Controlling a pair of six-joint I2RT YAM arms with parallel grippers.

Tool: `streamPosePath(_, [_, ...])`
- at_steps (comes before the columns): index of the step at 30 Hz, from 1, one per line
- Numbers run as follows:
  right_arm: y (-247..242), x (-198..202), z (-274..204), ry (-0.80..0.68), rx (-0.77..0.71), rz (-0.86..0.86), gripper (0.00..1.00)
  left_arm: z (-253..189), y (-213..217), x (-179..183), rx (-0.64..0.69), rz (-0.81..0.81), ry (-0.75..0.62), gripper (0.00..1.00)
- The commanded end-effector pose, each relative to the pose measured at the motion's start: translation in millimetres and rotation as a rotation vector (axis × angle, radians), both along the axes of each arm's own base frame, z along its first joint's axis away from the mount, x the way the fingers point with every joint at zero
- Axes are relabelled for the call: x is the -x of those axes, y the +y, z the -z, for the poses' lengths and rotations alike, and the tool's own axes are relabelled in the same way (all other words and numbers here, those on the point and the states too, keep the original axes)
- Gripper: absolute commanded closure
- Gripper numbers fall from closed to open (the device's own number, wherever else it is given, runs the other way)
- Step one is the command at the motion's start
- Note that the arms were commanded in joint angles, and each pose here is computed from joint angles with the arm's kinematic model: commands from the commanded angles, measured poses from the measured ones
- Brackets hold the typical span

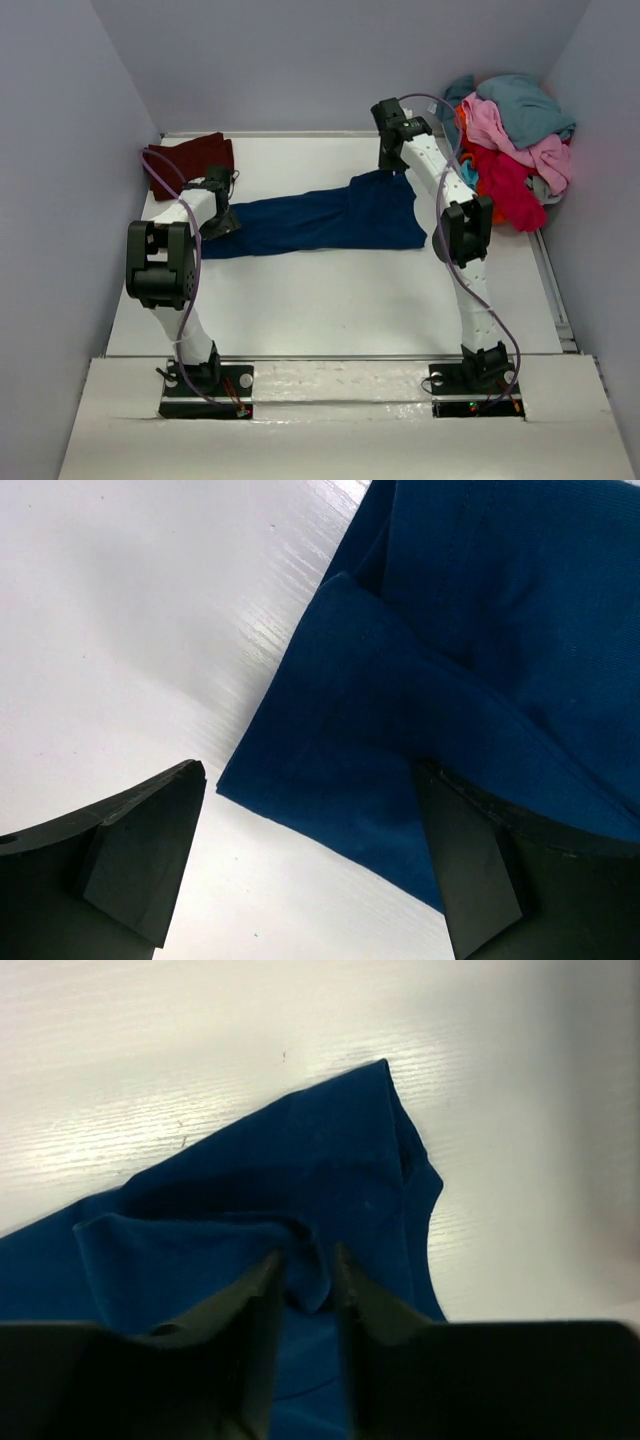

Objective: Fold and stack the t-shirts
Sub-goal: Rotate the tshirt 90 degrees

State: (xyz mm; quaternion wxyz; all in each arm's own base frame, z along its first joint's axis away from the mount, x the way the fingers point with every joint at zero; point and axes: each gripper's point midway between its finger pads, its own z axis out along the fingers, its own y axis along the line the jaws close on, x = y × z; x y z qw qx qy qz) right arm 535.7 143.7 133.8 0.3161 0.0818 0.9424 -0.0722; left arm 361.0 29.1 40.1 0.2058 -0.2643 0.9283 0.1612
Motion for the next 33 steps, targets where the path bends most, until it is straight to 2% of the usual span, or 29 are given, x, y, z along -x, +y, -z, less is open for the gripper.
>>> streamPosePath(1, [-5, 1, 32, 0.058, 0.028, 0.009, 0.53, -13, 2, -4, -0.02, 0.005, -0.029, 0.01])
streamPosePath(2, [-4, 2, 35, 0.066, 0.025, 0.007, 0.43, -13, 2, -4, -0.021, 0.004, -0.029, 0.01])
streamPosePath(5, [-4, 3, 23, 0.048, 0.015, 0.009, 0.35, -16, 3, -4, -0.023, -0.001, -0.039, 0.01])
streamPosePath(8, [-3, 4, 2, 0.017, -0.005, 0.002, 0.34, -19, 3, -5, -0.026, -0.01, -0.055, 0.01])
streamPosePath(13, [-3, 33, -18, 0.069, -0.05, 0.011, 0.35, -29, 5, -8, -0.034, -0.022, -0.086, 0.01])
streamPosePath(15, [-2, 54, -2, 0.137, -0.046, 0.002, 0.37, -31, 7, -9, -0.04, -0.031, -0.095, 0.01])
streamPosePath(16, [3, 60, -14, 0.111, -0.057, -0.007, 0.37, -35, 7, -10, -0.042, -0.035, -0.106, 0.01])
streamPosePath(22, [10, 111, 30, 0.27, -0.076, -0.032, 0.39, -62, 9, -19, -0.089, -0.042, -0.184, 0.01])
streamPosePath(27, [22, 129, 37, 0.292, -0.091, -0.069, 0.4, -80, 8, -22, -0.127, -0.035, -0.22, 0.01])
streamPosePath(33, [29, 143, 54, 0.346, -0.085, -0.092, 0.41, -64, -1, -28, -0.101, -0.01, -0.186, 0.01])
